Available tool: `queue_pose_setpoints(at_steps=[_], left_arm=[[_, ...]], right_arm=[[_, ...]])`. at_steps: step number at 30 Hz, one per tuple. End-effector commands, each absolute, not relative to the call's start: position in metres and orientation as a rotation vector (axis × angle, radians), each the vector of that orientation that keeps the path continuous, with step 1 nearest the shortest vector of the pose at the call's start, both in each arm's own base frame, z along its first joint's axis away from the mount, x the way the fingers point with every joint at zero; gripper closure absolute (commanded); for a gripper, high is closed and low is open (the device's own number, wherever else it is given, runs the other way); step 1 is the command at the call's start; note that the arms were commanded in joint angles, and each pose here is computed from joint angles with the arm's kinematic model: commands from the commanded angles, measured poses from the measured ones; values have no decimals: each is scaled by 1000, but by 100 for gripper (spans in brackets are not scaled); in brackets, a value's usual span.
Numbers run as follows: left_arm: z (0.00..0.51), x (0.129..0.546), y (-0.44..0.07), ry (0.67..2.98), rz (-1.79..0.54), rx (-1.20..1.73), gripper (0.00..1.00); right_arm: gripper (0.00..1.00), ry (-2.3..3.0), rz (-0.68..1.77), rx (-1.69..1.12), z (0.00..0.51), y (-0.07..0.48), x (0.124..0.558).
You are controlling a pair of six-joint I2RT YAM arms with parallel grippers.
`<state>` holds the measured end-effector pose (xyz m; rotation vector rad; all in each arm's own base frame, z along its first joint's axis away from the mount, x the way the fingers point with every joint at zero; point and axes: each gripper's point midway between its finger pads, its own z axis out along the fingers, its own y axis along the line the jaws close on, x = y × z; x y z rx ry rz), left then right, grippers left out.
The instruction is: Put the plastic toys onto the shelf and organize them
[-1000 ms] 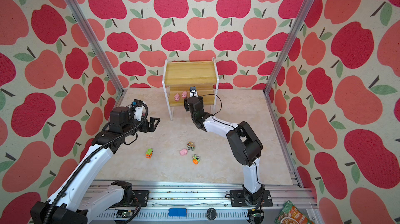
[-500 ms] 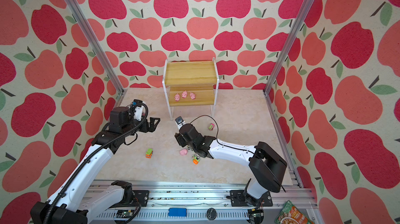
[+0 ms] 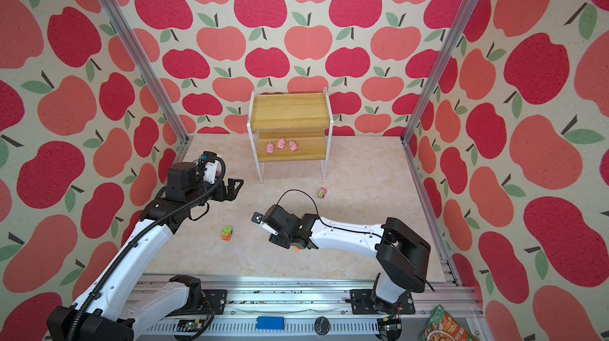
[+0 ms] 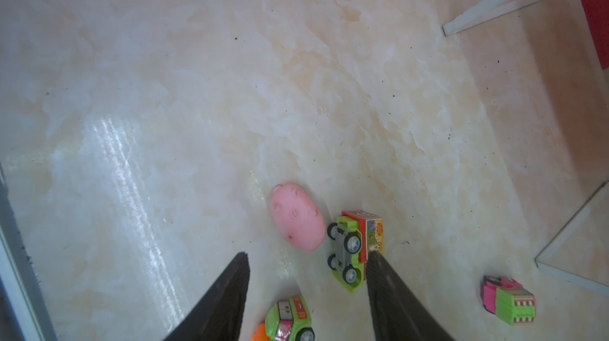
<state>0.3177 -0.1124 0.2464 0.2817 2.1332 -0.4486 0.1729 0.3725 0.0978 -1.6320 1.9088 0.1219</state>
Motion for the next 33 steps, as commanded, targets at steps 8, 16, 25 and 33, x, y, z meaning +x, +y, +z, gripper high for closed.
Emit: queue_pose_setpoints(at_steps=[8, 16, 25, 33], left_arm=[[252, 321, -113, 2114, -460, 274, 0], [253, 321, -114, 2112, -465, 276, 0], [254, 321, -115, 2108, -472, 279, 0], [254, 321, -115, 2108, -473, 280, 0]], right_arm=[[44, 1847, -53, -1919, 58, 376, 167], [49, 1790, -221, -2020, 38, 377, 181], [67, 1809, -267, -2058, 26, 374, 191], [88, 1807, -182, -1983, 50, 391, 197]])
